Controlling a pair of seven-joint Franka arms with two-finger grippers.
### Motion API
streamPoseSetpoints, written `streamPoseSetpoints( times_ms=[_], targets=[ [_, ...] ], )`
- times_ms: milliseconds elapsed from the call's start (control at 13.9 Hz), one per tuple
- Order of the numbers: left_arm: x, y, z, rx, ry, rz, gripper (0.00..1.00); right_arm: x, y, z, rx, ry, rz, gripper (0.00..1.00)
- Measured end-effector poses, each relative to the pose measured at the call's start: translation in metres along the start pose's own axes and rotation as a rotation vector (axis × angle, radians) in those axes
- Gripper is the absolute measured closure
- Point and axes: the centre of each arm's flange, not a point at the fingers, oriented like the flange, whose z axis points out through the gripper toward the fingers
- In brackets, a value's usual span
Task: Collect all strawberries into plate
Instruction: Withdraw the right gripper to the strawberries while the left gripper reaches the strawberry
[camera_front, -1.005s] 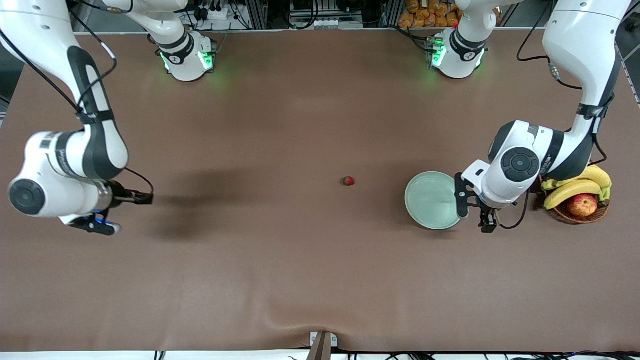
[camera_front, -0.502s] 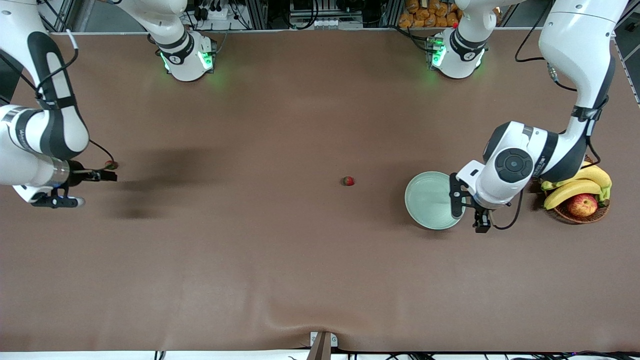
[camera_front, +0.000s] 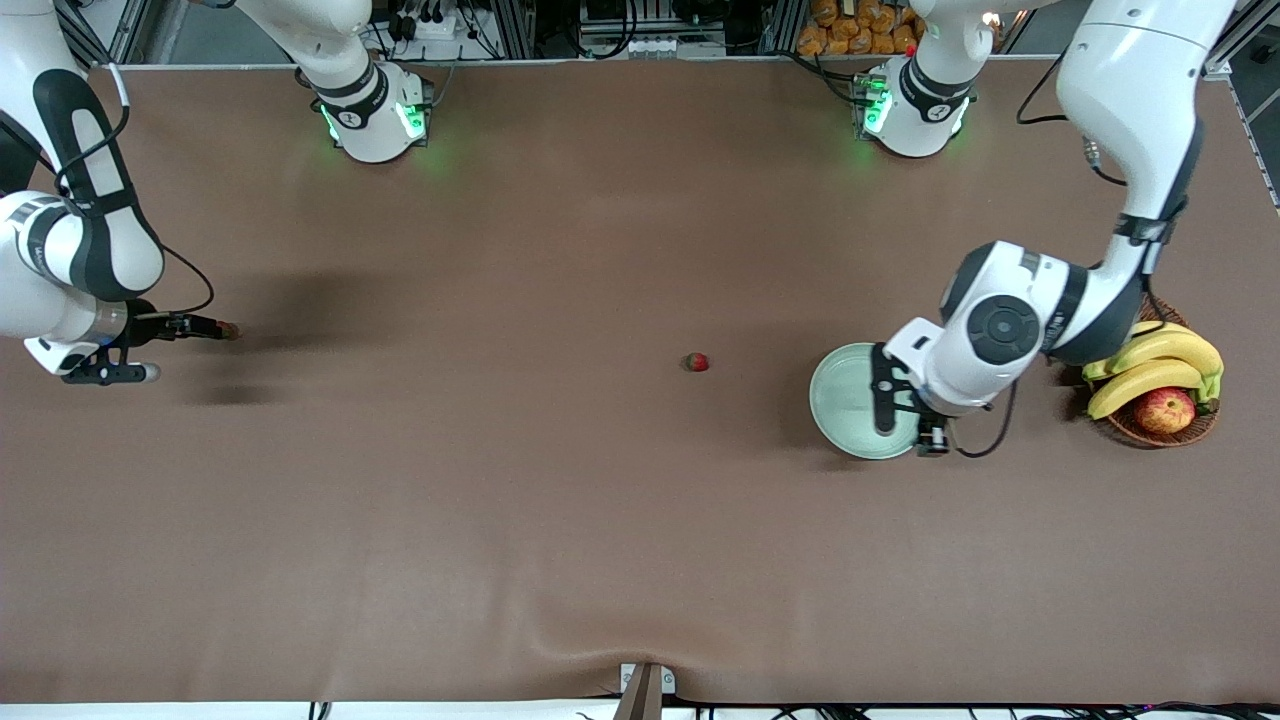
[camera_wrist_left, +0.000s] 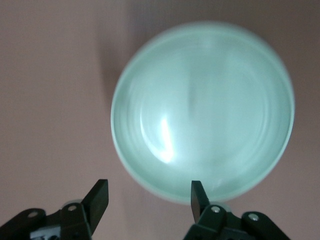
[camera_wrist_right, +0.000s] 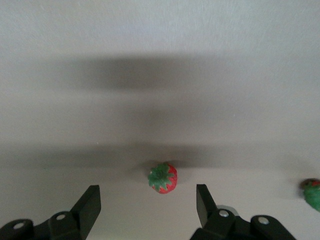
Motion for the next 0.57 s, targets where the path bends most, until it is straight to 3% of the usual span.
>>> streamPoseSetpoints(
  times_ms=[287, 359, 431, 574],
  targets=[
    [0.137, 0.044, -0.009, 0.008, 0.012, 0.012, 0.24, -0.014, 0.017, 0.021, 0.016, -0.008, -0.016, 0.23],
    [0.165, 0.058, -0.006, 0.002, 0.011, 0.015, 0.24, -0.018, 0.025, 0.027, 0.023, -0.011, -0.022, 0.30],
    [0.190, 0.072, -0.002, -0.006, 0.010, 0.017, 0.24, -0.020, 0.031, 0.033, 0.029, -0.015, -0.022, 0.37],
    [0.225, 0.095, 0.014, -0.030, 0.006, 0.035, 0.28, -0.021, 0.034, 0.042, 0.032, -0.015, -0.022, 0.37]
  ],
)
